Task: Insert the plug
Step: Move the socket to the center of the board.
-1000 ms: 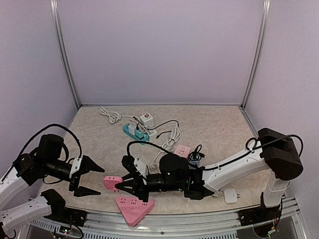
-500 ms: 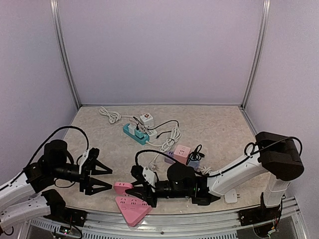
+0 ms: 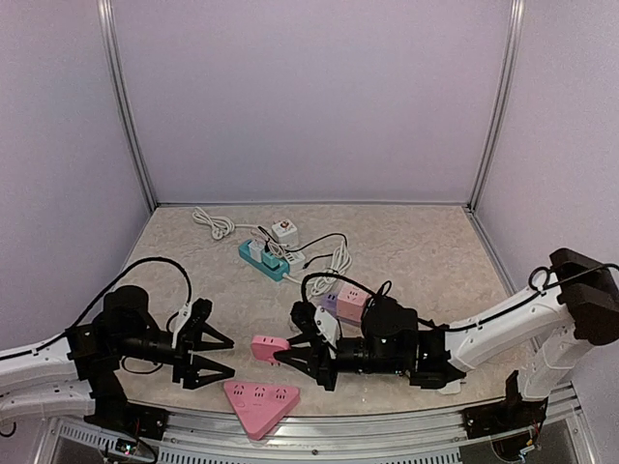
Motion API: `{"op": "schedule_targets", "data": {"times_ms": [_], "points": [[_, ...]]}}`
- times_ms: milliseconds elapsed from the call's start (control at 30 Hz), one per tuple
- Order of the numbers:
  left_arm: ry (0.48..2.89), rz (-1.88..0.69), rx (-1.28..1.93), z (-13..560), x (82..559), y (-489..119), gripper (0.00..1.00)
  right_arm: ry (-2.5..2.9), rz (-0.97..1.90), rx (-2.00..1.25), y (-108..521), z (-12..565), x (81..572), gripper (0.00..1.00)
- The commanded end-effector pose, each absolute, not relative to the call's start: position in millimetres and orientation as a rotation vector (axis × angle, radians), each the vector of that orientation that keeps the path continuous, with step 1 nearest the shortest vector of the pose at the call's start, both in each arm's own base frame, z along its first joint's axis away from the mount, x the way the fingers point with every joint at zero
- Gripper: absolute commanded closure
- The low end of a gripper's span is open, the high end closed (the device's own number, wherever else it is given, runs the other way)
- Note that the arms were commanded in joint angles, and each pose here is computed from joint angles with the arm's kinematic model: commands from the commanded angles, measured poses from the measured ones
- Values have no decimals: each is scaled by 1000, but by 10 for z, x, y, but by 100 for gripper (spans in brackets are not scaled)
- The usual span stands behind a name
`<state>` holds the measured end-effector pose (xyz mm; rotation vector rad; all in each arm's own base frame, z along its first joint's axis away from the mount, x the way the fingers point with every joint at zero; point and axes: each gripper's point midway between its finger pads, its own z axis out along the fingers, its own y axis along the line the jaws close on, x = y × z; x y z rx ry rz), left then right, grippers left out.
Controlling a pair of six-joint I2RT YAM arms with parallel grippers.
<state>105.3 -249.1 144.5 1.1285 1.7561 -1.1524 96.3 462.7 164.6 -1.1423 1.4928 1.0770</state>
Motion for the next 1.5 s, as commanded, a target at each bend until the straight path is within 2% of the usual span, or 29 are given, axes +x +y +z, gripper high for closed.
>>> {"op": "schedule_targets", "data": {"times_ms": [0,167,267,367,433,600,767,1100,1300,1467], "points": [[1547,-945,1367,1413,1035,-2576,20,1567,930,-1103,4293,1877,1200,100],[1360,-797,1817,1393,771,-2615,9,1569,888,-1046,4001,2049,1251,100],[1297,-550,2174,1297,792,-2344,2,1555,897,-1040,3954,2099,1232,100],[1442,-329,2498,1005,846,-1840,2,1527,915,-1043,3968,2143,1199,100],[1624,-331,2577,800,848,-1664,7,1505,927,-1052,3984,2167,1170,100],[1701,-309,2467,589,943,-1841,5,1488,941,-1062,3958,2188,1105,100],[1777,-303,2335,421,923,-2129,12,1495,954,-1019,3841,2210,1098,100],[1732,-271,2222,246,932,-2484,22,1461,971,-989,3658,2229,1041,100],[1716,-296,2172,335,962,-2745,38,1464,976,-985,3602,2177,1021,100],[1616,-319,2265,375,686,-2924,39,1470,978,-981,3546,2147,1001,100]]}}
